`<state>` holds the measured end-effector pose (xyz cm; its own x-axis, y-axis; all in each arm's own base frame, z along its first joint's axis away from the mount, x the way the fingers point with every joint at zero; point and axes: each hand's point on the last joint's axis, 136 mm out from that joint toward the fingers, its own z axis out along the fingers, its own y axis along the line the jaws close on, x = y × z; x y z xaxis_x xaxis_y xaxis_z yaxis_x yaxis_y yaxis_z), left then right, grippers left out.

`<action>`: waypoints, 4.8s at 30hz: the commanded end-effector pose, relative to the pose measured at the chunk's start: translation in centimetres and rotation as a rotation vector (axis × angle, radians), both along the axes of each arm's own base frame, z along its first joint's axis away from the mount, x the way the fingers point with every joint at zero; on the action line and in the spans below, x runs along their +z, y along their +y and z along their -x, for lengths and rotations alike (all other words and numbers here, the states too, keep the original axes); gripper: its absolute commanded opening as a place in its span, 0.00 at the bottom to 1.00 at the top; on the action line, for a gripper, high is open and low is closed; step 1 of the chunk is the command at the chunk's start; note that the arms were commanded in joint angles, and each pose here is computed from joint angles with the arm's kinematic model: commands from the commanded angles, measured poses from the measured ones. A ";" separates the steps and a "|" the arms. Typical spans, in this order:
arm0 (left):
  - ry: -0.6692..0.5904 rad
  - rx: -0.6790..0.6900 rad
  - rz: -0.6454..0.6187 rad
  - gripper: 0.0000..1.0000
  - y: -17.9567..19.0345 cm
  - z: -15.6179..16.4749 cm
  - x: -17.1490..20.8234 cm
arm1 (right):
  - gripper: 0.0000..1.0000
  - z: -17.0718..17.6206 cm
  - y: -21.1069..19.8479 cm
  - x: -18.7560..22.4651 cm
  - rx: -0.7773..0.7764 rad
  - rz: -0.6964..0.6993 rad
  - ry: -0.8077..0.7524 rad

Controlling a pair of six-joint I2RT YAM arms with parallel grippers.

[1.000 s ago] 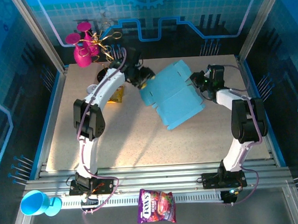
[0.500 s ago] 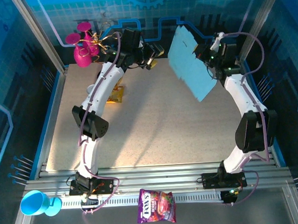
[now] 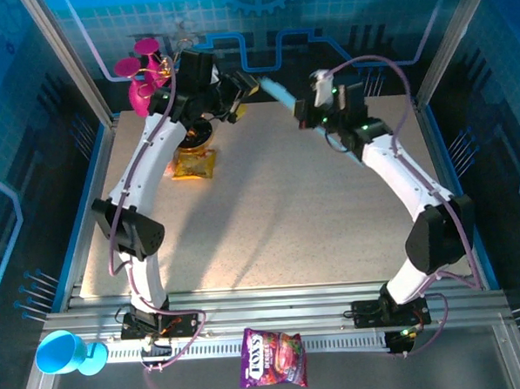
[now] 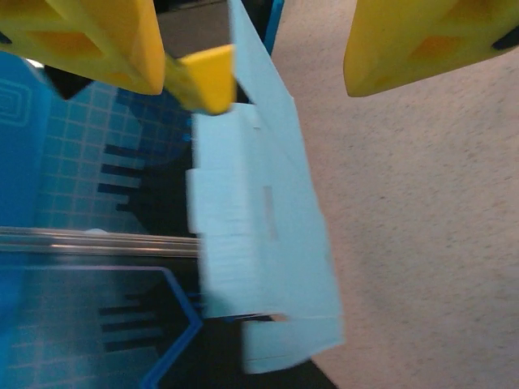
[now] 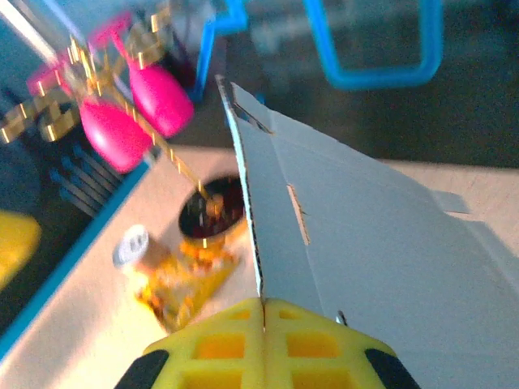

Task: Fold the paper box

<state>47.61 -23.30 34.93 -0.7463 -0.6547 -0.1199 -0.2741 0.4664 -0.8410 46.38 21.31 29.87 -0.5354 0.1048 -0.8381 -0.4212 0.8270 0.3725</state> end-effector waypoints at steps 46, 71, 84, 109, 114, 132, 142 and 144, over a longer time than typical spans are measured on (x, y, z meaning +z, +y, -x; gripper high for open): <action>0.611 0.118 -0.358 0.24 4.9 4.8 -19.1 | 0.00 9.3 11.0 -13.6 0.339 0.374 0.127; -0.286 -0.394 -0.951 0.00 -0.5 1.2 -10.8 | 0.71 2.9 -1.7 -5.7 -0.539 -0.504 0.770; -0.629 -0.403 -0.995 0.00 -3.0 1.6 -9.6 | 0.71 -2.1 -3.2 -5.6 -0.715 -0.857 0.987; -0.635 -0.432 -1.025 0.00 -3.3 1.8 -10.9 | 0.70 -5.3 -3.3 -2.1 -0.674 -0.894 0.889; -0.643 -0.436 -1.026 0.00 -3.3 2.0 -10.9 | 0.58 -6.4 -3.5 -3.6 -0.692 -0.921 0.914; -0.645 -0.432 -1.038 0.00 -3.0 2.2 -11.0 | 0.34 -7.3 -3.4 -5.7 -0.719 -0.959 0.987; -0.645 -0.434 -1.046 0.00 -2.9 2.3 -11.1 | 0.44 -6.9 -2.7 -7.2 -0.710 -0.969 1.050; -0.646 -0.435 -1.047 0.00 -2.9 2.3 -11.1 | 0.44 -6.8 -2.6 -7.6 -0.710 -0.971 1.066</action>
<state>45.72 -26.32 21.83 -0.5364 0.2489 -0.8064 0.3770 0.9255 0.0349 53.08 18.90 23.70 -0.4333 0.8285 0.3546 0.6763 0.0388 0.7356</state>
